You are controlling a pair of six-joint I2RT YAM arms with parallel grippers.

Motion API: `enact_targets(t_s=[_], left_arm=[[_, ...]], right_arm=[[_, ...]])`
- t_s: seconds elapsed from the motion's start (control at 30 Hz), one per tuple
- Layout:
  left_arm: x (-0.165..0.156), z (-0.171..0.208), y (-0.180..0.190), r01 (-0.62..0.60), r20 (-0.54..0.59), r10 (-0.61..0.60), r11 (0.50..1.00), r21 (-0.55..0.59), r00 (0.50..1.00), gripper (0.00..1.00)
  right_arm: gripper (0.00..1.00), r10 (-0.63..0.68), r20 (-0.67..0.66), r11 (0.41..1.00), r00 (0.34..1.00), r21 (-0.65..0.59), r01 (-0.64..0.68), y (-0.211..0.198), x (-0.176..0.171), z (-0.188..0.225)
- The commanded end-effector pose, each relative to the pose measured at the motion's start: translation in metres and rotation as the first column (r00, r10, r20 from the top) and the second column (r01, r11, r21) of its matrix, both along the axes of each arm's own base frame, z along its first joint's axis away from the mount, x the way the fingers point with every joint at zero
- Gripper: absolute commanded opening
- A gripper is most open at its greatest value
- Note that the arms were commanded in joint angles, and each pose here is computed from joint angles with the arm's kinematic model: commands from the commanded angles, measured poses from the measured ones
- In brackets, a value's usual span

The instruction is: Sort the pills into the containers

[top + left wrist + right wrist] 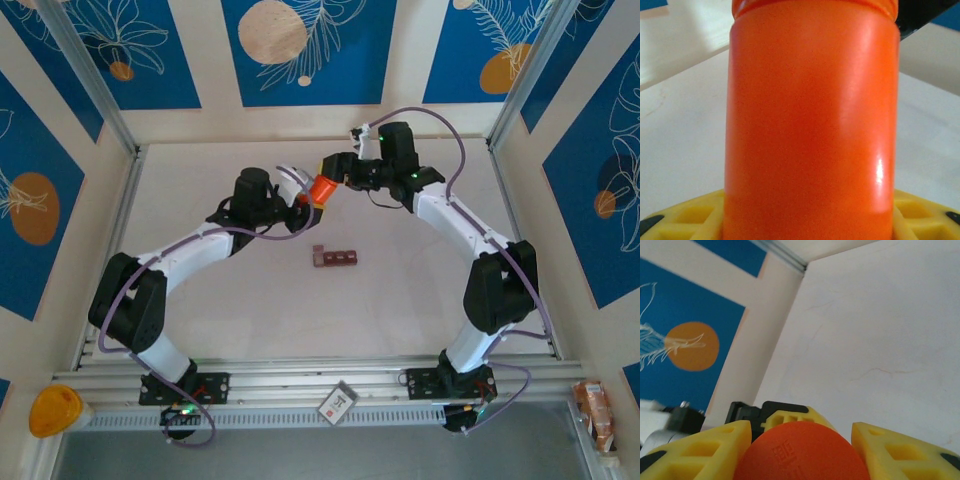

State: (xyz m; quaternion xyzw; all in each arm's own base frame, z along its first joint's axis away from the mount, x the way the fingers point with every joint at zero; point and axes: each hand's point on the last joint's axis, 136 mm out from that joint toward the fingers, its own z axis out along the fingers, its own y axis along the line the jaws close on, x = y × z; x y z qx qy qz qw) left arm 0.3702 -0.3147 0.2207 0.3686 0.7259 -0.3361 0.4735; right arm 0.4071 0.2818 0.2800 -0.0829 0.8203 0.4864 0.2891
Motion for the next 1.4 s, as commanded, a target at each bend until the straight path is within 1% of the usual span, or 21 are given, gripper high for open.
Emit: enact_targets(t_s=[0.0, 0.07, 0.1, 0.27, 0.37, 0.47, 0.6, 0.7, 0.9, 1.17, 1.3, 1.37], left_arm=[[-0.028, 0.056, -0.018, 0.154, 0.063, -0.146, 0.978, -0.138, 0.987, 0.0], [-0.027, 0.054, -0.016, 0.133, 0.07, -0.124, 0.982, -0.133, 0.99, 0.0], [-0.026, 0.052, -0.015, 0.126, 0.073, -0.118, 0.984, -0.126, 0.99, 0.0], [-0.019, 0.036, -0.007, 0.07, 0.081, -0.066, 0.996, -0.052, 0.995, 0.0], [-0.014, 0.029, -0.001, 0.036, 0.109, -0.035, 0.999, -0.011, 0.993, 0.0], [-0.009, 0.024, 0.003, 0.003, 0.135, -0.005, 1.0, 0.018, 0.991, 0.0], [-0.004, 0.021, 0.006, -0.029, 0.16, 0.023, 0.999, 0.036, 0.987, 0.0], [-0.001, 0.02, 0.007, -0.038, 0.175, 0.03, 0.998, 0.048, 0.984, 0.0], [0.002, 0.018, 0.005, -0.034, 0.178, 0.023, 0.998, 0.059, 0.984, 0.0], [0.004, 0.017, 0.003, -0.029, 0.171, 0.019, 0.998, 0.06, 0.985, 0.0], [0.004, 0.016, 0.003, -0.028, 0.169, 0.017, 0.998, 0.061, 0.986, 0.0], [0.003, 0.016, 0.003, -0.028, 0.167, 0.018, 0.998, 0.061, 0.986, 0.0]], right_arm=[[0.5, 0.161, 0.164, 0.983, 0.973, 0.065, -0.173, 0.015, -0.021, 0.038], [0.51, 0.136, 0.141, 0.987, 0.981, 0.065, -0.146, 0.013, -0.017, 0.038], [0.52, 0.124, 0.129, 0.989, 0.984, 0.066, -0.133, 0.012, -0.016, 0.039], [0.81, 0.021, 0.049, 0.998, 0.999, 0.063, -0.024, 0.003, -0.006, 0.045], [0.87, -0.077, -0.005, 0.995, 0.997, 0.064, 0.077, -0.013, 0.001, 0.049], [0.89, -0.174, -0.062, 0.982, 0.983, 0.061, 0.178, -0.029, 0.003, 0.048], [0.91, -0.316, -0.141, 0.947, 0.938, 0.008, 0.321, -0.05, 0.003, 0.037], [0.91, -0.376, -0.187, 0.925, 0.908, -0.02, 0.379, -0.06, -0.001, 0.029], [0.91, -0.369, -0.212, 0.928, 0.905, -0.023, 0.372, -0.052, -0.005, 0.019], [0.9, -0.317, -0.229, 0.947, 0.92, -0.033, 0.318, -0.026, -0.005, 0.009], [0.87, -0.294, -0.234, 0.955, 0.927, -0.036, 0.294, -0.014, -0.006, 0.006], [0.83, -0.283, -0.236, 0.959, 0.93, -0.039, 0.282, -0.009, -0.008, 0.004]])
